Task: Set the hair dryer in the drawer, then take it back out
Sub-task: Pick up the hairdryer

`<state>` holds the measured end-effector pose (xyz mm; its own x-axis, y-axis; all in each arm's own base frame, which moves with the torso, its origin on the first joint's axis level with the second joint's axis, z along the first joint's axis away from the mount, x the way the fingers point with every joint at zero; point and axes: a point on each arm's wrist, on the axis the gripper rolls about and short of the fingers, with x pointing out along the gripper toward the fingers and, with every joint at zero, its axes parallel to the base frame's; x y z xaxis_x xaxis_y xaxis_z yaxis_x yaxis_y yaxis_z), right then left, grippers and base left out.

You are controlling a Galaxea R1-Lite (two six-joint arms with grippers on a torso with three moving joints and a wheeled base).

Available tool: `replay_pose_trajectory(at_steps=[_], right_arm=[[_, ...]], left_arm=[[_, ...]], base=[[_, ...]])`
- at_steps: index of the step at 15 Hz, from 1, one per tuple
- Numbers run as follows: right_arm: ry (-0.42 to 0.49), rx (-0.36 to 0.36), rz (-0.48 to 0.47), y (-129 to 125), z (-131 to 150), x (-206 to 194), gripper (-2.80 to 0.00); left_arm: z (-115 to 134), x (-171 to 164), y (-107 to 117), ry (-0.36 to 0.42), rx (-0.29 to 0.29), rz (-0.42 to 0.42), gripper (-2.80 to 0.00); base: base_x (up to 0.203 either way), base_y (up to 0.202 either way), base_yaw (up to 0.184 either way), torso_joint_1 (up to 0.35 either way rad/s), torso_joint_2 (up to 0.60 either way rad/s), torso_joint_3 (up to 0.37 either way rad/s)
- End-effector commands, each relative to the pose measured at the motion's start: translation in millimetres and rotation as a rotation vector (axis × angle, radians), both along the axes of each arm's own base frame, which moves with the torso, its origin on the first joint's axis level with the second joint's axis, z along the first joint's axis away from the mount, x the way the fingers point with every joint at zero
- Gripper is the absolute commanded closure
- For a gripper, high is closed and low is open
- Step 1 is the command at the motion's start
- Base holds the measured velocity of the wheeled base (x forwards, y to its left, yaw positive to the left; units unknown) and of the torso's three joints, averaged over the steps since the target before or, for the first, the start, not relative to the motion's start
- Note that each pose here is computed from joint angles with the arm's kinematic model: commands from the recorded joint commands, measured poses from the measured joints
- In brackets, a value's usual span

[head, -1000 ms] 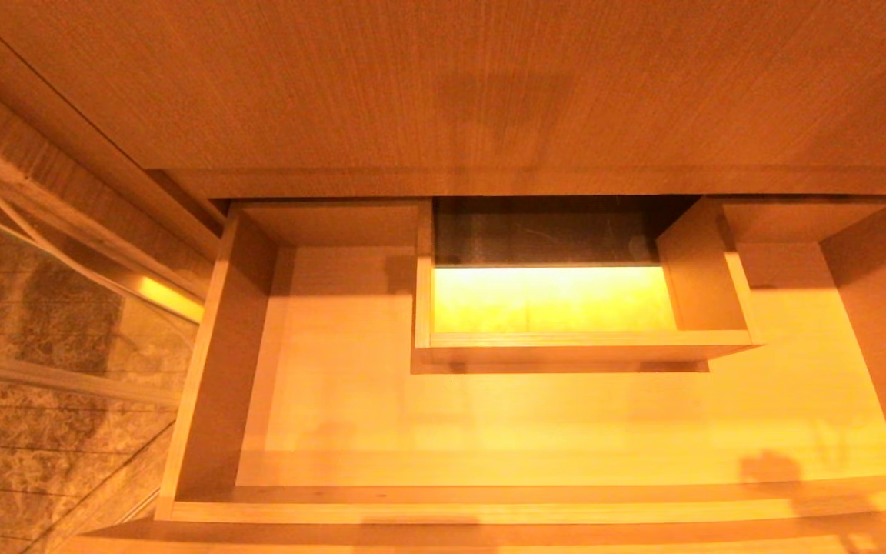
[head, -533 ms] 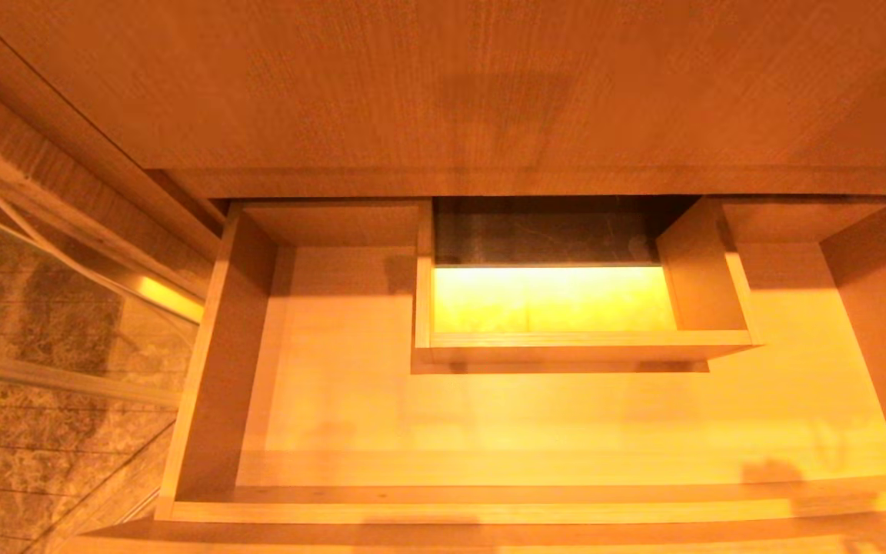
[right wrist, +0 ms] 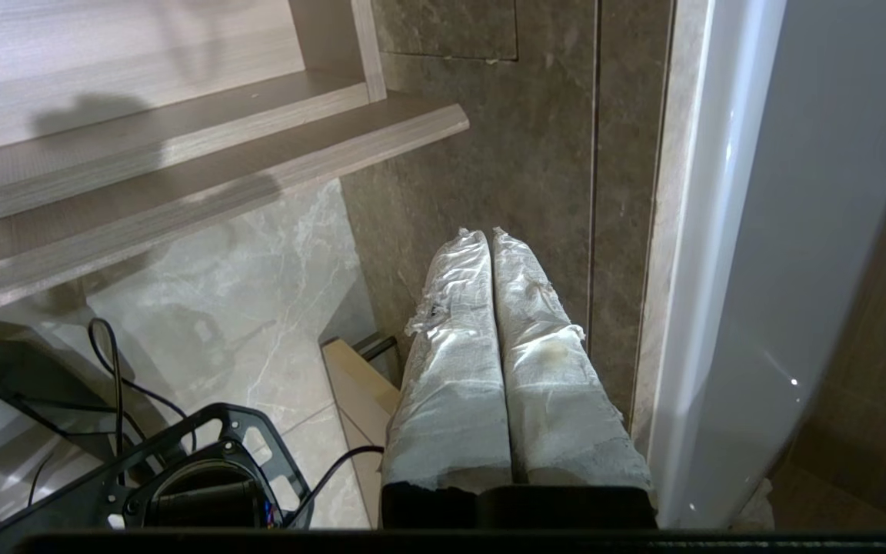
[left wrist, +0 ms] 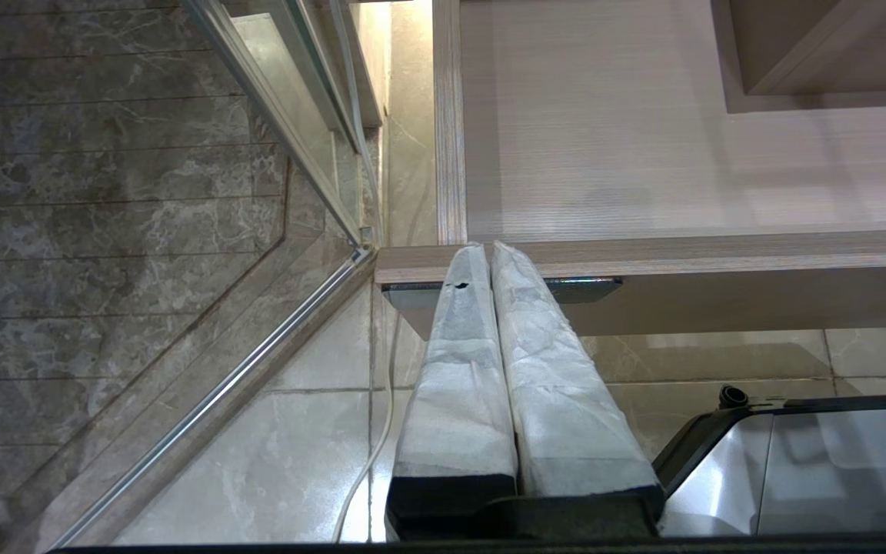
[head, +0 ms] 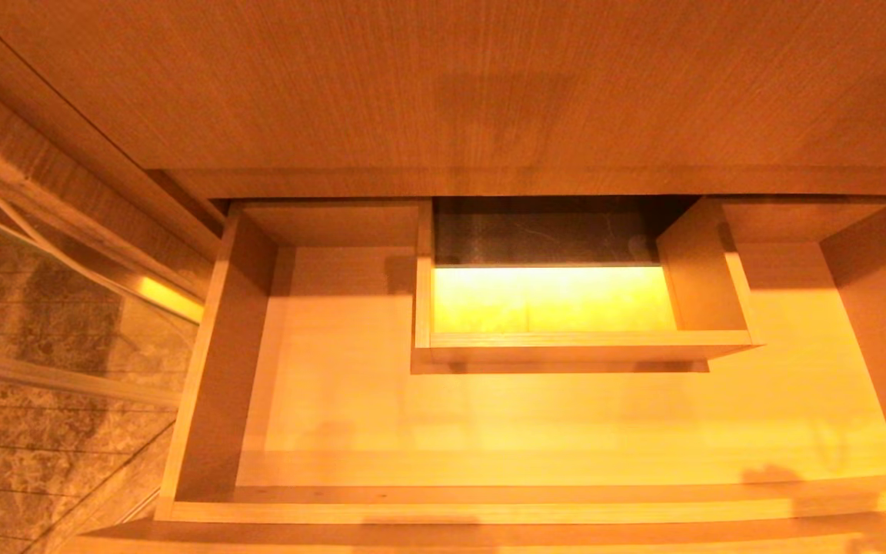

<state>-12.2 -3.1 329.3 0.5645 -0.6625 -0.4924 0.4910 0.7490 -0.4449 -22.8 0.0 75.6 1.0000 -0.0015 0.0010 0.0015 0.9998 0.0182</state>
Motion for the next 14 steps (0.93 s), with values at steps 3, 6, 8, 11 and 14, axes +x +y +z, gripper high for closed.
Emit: replay_pose_trajectory(at_steps=[3,6,8,11,14], right_arm=[[-0.012,-0.011,0.001,1.0,-0.1,-2.2,0.00],[-0.017,-0.017,0.002,1.8,-1.1,-3.7,0.00],[-0.020,-0.018,-0.004,2.2,-1.2,-4.4,0.00],[-0.033,-0.025,0.001,1.9,-0.1,-3.6,0.00],[-0.038,-0.022,0.020,1.5,-0.2,-2.0,0.00]], left_arm=[[-0.4,0.1,0.0,0.001,0.000,0.000,0.00],[-0.4,0.1,0.0,0.001,0.002,0.000,0.00],[-0.4,0.1,0.0,0.001,0.000,0.000,0.00],[-0.4,0.1,0.0,0.001,0.001,0.000,0.00],[-0.4,0.1,0.0,0.001,0.000,0.000,0.00]], base=[[0.000,0.000,0.000,0.000,0.00,0.000],[0.000,0.000,0.000,0.000,0.00,0.000],[0.000,0.000,0.000,0.000,0.00,0.000],[0.000,0.000,0.000,0.000,0.00,0.000],[0.000,0.000,0.000,0.000,0.00,0.000]])
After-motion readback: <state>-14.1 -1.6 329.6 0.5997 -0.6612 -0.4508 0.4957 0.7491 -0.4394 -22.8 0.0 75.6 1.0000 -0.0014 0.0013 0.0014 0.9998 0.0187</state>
